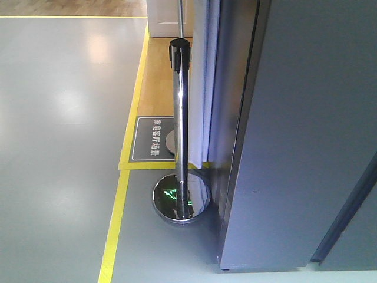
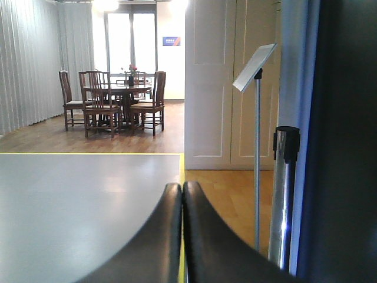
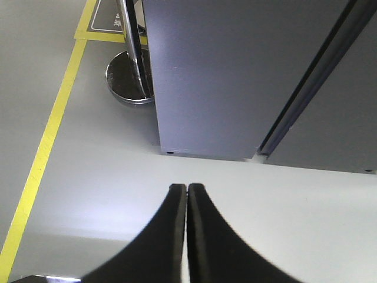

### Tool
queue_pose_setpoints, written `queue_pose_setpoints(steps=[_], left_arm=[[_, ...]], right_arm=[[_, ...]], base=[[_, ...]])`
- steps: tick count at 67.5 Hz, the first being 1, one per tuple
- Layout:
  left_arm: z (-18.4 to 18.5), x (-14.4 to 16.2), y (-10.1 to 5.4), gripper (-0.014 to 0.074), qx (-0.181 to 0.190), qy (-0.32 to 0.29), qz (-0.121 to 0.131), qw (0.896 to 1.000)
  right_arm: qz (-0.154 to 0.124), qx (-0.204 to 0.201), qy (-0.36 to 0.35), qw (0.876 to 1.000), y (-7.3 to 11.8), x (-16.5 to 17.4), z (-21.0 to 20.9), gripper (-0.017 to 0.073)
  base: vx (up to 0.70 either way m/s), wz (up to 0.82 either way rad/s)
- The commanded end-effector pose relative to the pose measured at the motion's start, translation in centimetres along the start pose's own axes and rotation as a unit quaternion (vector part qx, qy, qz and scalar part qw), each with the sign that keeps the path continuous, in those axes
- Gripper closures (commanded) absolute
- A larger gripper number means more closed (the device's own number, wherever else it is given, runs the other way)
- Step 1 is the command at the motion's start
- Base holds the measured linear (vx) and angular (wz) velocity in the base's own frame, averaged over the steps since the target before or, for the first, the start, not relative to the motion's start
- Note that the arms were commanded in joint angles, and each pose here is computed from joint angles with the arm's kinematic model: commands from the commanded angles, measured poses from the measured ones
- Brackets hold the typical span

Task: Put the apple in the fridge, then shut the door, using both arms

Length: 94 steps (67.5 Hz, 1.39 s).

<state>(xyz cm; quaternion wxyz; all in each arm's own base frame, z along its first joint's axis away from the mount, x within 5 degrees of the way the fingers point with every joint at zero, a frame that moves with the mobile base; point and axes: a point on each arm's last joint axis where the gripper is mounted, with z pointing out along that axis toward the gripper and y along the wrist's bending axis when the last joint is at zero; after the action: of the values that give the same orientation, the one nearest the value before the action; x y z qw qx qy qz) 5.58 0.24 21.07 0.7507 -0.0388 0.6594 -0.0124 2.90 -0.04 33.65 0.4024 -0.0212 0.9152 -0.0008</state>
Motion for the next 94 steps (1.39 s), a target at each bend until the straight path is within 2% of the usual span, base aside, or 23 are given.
queue_pose_setpoints(steps=[1,21,33,37,43,48,59,82,94], left_arm=[[-0.1,0.2,0.0,0.0599,0.001,-0.03,-0.008,1.0],[-0.1,0.2,0.0,0.0599,0.001,-0.03,-0.008,1.0],[-0.1,0.2,0.0,0.0599,0.001,-0.03,-0.008,1.0],[-0.1,0.2,0.0,0.0599,0.001,-0.03,-0.008,1.0],[-0.1,0.2,0.0,0.0599,0.001,-0.03,-0.008,1.0],[-0.1,0.2,0.0,0.0599,0.001,-0.03,-0.008,1.0],[-0.1,0.2,0.0,0.0599,0.001,-0.03,-0.008,1.0],[-0.1,0.2,0.0,0.0599,0.001,-0.03,-0.008,1.0],[-0.1,0.2,0.0,0.0599,0.001,-0.03,-0.008,1.0]], right_arm=[[-0.002,0.003,-0.032,0.999,-0.1,-1.0,-0.4,0.0561],[-0.002,0.003,-0.032,0.999,-0.1,-1.0,-0.4,0.0561],[0.0,0.023,-0.107,0.994,-0.3,-0.8,-1.4,0.0561],[-0.009,0.027,-0.143,0.989,-0.3,-0.7,-1.1,0.0561],[-0.038,0.03,-0.184,0.982,-0.2,0.2,0.1,0.0561],[-0.046,0.029,-0.213,0.975,-0.1,1.1,1.4,0.0561],[-0.029,0.01,-0.264,0.964,0.3,2.9,4.1,0.0561],[-0.023,0.013,-0.336,0.942,0.3,6.5,8.6,0.0561],[0.01,0.002,-0.366,0.93,0.4,8.3,11.3,0.0561]], base=[[0.0,0.0],[0.0,0.0],[0.0,0.0],[0.0,0.0],[0.0,0.0],[0.0,0.0],[0.0,0.0],[0.0,0.0],[0.0,0.0]])
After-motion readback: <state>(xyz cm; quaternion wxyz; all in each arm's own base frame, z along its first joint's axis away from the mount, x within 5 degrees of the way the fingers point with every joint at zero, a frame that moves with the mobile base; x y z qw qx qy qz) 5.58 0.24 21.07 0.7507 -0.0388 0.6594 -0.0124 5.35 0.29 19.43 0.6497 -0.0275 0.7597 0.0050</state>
